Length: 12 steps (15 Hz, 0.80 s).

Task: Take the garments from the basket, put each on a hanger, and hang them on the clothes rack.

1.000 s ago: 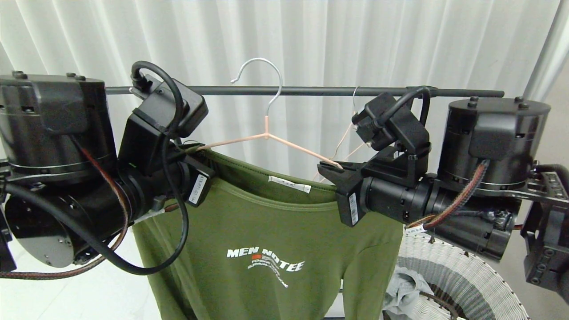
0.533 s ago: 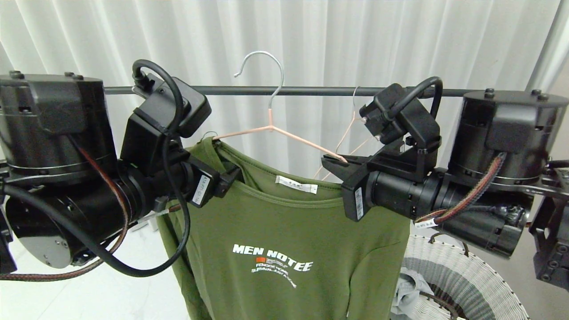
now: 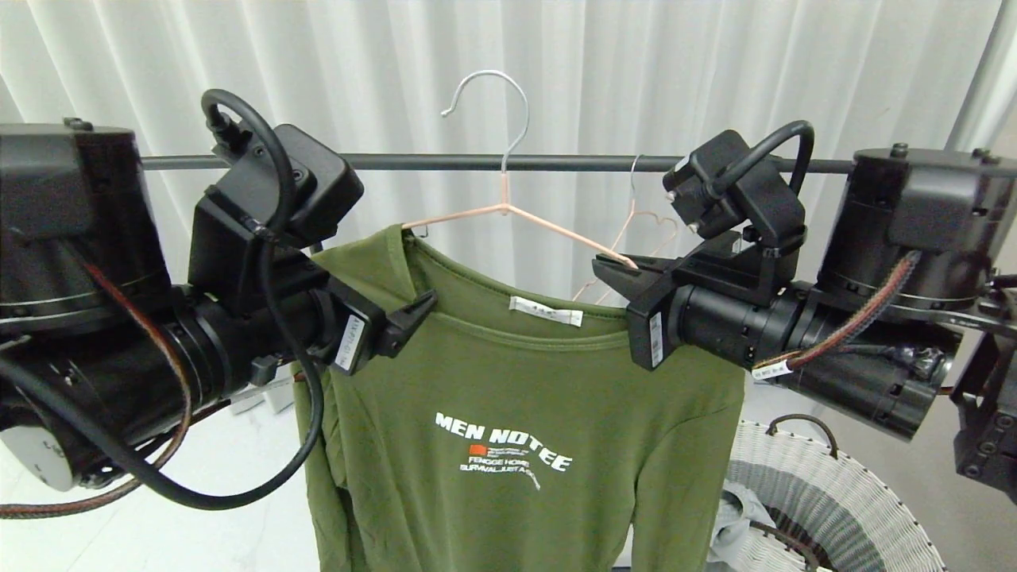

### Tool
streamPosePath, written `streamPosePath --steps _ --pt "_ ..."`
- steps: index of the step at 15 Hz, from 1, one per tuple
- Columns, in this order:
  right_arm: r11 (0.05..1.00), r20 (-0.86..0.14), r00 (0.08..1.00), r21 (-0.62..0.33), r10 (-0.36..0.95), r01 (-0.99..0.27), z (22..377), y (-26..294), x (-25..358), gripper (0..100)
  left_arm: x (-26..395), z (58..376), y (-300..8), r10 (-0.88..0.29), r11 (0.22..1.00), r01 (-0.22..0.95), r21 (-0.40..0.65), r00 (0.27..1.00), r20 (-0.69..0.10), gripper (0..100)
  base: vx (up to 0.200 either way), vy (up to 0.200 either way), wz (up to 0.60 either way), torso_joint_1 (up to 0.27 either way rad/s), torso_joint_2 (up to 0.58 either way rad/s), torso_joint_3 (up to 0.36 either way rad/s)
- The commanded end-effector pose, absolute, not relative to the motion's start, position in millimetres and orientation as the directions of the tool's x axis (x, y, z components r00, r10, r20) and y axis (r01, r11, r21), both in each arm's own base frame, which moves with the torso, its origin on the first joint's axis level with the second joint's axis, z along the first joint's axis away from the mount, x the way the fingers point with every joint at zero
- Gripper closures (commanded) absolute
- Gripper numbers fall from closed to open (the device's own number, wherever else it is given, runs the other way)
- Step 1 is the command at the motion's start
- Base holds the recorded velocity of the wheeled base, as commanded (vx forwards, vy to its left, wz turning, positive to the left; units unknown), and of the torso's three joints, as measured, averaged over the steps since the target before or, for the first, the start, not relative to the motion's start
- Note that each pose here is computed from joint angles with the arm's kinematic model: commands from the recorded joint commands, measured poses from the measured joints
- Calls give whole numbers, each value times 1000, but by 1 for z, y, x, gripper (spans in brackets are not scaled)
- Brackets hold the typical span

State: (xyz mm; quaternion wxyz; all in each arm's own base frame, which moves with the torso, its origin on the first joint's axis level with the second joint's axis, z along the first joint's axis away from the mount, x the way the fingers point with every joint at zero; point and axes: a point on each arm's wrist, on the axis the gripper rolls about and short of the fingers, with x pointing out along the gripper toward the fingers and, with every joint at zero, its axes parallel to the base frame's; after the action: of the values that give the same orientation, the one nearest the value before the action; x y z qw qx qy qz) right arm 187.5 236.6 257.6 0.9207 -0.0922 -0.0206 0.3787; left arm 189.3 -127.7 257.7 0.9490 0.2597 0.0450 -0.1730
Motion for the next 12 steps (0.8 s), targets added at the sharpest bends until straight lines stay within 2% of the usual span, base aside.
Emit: streamPosePath --steps 1,8,12 --pt "717 -27 734 -194 678 -669 259 229 194 100 181 260 -122 -313 808 351 472 936 -161 0 0 0 0 0 0 0" --pt "757 -9 773 -196 634 -623 264 205 195 100 164 257 -109 -319 836 352 421 936 -149 0 0 0 0 0 0 0" --pt "773 50 781 -196 623 -604 280 176 175 100 158 231 -82 -216 919 273 285 953 -214 0 0 0 0 0 0 0"
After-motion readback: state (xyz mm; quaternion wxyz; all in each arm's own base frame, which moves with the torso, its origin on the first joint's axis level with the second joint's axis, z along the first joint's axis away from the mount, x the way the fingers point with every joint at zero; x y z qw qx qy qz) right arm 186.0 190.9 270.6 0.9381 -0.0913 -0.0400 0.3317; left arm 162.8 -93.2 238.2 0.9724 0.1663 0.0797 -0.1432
